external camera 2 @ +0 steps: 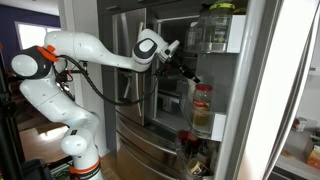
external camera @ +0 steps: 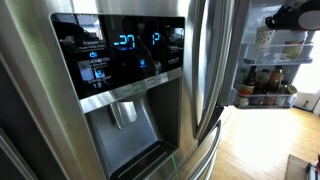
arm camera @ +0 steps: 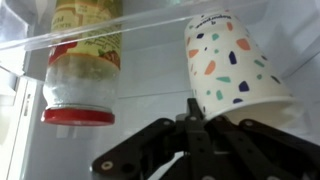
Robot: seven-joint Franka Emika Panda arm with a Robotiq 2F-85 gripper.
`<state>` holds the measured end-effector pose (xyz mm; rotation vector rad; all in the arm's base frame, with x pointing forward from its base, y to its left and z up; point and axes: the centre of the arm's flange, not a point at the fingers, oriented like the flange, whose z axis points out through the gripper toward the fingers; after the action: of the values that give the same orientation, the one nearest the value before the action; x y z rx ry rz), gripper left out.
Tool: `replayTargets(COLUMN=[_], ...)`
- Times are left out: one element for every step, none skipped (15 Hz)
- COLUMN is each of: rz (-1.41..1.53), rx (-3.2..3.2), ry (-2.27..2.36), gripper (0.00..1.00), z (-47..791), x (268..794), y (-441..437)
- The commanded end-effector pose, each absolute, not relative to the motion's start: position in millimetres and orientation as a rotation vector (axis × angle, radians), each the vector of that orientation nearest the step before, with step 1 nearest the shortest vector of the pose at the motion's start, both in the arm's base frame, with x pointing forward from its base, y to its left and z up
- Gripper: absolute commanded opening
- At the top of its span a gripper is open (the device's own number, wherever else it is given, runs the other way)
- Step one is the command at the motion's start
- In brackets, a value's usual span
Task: Remove the styrofoam cup from the fridge door middle shelf and put it in the fridge on the bottom shelf of the upper fridge compartment
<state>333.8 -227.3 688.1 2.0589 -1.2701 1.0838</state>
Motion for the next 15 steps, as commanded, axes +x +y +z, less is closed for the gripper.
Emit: replayTargets(rz=[1.154,1.176,1.197,1.198,1.219,1.235,1.255,1.281,1.302,1.326,1.345,1.358,1.36,1.373,1.394], rx=[2.059,2.06,2.068,2.088,2.093,2.114,2.12,2.13,2.154,2.169,2.184,2.224,2.263,2.306,2.346], ry=[-1.158,-1.128,-1.095,-1.068,-1.041,-1.001,-0.957,-0.911,-0.861,-0.812,-0.767,-0.69,-0.652,-0.608,-0.581], gripper=[0.01,0.01,0.01,0.01,0.01,0.01,0.01,0.01,0.01,0.01,0.01,0.01,0.01,0.01,0.01], z=[696.7,702.8,706.9,711.0,715.1,719.2,723.8,727.6,732.5,736.8,741.0,743.8,745.0,745.3,744.3], x=[314.2,311.4,309.1,307.1,305.7,304.8,304.5,305.4,307.1,310.4,314.2,320.8,329.6,339.4,350.5], y=[-194.3,-185.7,-175.3,-166.5,-156.7,-147.2,-136.7,-128.9,-119.4,-109.6,-102.1,-95.7,-90.5,-85.6,-81.1])
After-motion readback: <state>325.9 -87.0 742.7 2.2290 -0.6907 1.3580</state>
